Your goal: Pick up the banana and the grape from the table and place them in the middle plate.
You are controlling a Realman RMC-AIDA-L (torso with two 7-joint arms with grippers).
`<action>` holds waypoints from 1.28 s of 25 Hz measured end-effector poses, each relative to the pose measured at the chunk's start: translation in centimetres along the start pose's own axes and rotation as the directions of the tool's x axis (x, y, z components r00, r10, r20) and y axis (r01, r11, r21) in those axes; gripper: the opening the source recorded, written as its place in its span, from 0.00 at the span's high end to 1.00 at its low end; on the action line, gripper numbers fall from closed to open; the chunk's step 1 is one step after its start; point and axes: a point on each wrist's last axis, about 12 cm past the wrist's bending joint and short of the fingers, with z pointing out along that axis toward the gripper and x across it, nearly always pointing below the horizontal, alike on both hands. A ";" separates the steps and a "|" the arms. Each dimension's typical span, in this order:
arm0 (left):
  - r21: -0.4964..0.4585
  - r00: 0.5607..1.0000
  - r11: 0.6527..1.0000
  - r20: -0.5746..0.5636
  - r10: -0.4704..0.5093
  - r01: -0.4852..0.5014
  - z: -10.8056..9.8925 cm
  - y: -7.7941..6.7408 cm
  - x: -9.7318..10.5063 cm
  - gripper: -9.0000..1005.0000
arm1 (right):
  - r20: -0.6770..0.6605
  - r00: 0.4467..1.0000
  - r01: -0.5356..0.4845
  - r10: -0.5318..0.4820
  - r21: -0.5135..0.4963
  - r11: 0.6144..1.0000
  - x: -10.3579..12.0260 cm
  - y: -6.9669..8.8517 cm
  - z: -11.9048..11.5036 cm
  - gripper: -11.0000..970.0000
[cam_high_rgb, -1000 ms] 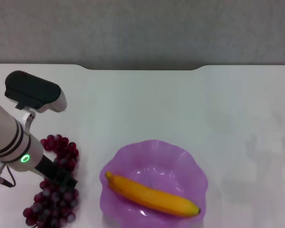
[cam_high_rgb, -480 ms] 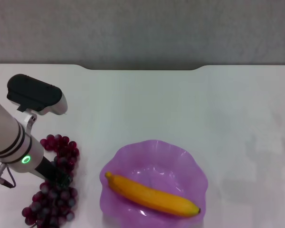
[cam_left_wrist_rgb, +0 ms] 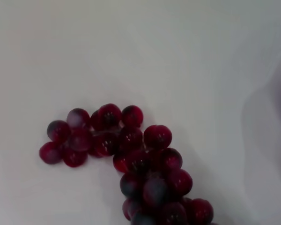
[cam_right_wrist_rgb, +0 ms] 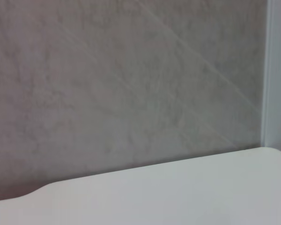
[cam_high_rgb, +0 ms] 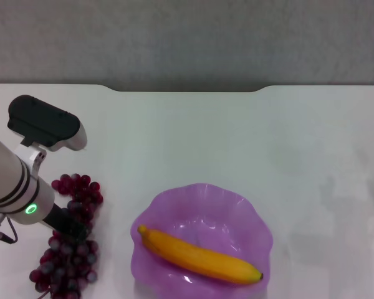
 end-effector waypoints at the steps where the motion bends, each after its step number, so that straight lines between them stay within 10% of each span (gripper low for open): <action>1: -0.009 1.000 1.000 -0.001 0.004 -0.004 0.0 0.0 0.0 0.71 | -0.004 1.000 0.000 0.000 -0.002 1.000 0.1 0.0 0.0 0.11; 32: -0.146 0.959 0.989 0.279 0.057 -0.017 -4.6 -0.6 0.5 0.78 | -0.024 1.000 0.001 -0.002 -0.020 1.000 0.2 0.4 0.2 0.11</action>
